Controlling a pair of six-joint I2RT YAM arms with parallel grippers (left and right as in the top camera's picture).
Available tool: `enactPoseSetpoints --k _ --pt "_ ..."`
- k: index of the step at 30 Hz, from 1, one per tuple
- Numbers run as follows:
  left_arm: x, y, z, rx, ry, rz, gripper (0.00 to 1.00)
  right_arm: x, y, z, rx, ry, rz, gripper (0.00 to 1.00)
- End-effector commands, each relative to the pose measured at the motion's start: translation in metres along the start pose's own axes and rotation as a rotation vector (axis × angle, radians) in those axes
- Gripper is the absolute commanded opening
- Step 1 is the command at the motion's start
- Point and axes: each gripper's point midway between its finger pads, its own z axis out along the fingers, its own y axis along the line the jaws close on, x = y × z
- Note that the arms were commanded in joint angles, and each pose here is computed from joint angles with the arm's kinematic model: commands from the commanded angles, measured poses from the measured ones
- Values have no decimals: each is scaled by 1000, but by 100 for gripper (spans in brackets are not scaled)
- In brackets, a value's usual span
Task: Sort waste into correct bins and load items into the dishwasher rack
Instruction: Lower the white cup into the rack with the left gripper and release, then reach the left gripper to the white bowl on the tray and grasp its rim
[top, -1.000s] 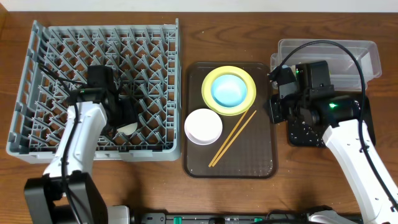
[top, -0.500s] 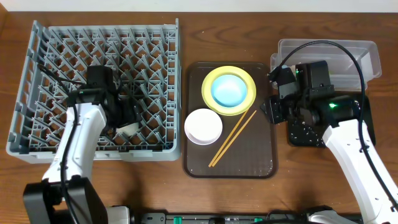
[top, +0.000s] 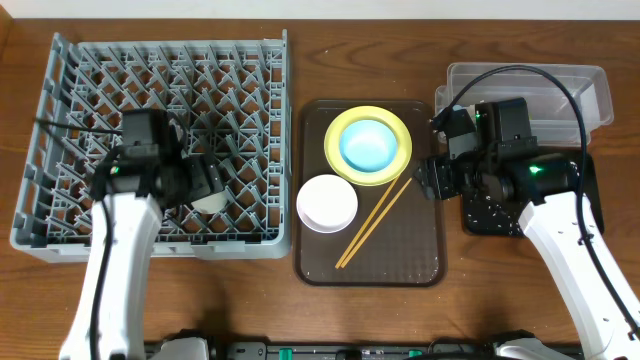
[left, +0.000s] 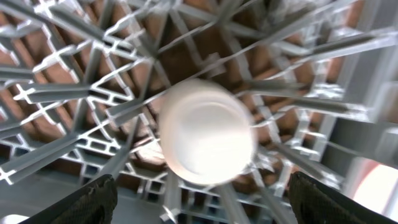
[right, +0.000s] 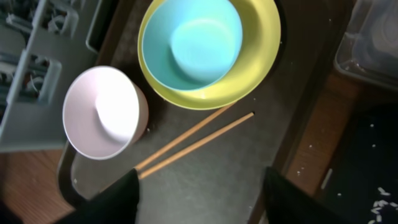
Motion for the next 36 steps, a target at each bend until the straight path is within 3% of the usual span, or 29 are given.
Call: enactPoseSetpoints --k 1,5,9,18,25,30,36 --pt "-4 -26 -28 150 -59 13 89 -6 0 -4 0 -17 -2 68" --pt "-1 -48 -46 283 -80 31 89 -7 0 -4 0 -21 -3 70" --pt "5 -61 -50 307 -78 74 90 -9 0 -4 1 -27 -5 68" --pt "29 -103 -46 192 -114 332 90 -9 -5 -4 30 -27 17 55" --pt "57 -155 -41 151 -144 558 90 -4 -29 -19 173 -34 83 59" --pt "65 -186 -30 125 -60 628 90 0 -40 -36 203 -55 119 62" --pt "77 -212 -2 94 9 694 90 17 -79 -55 345 -45 284 65"
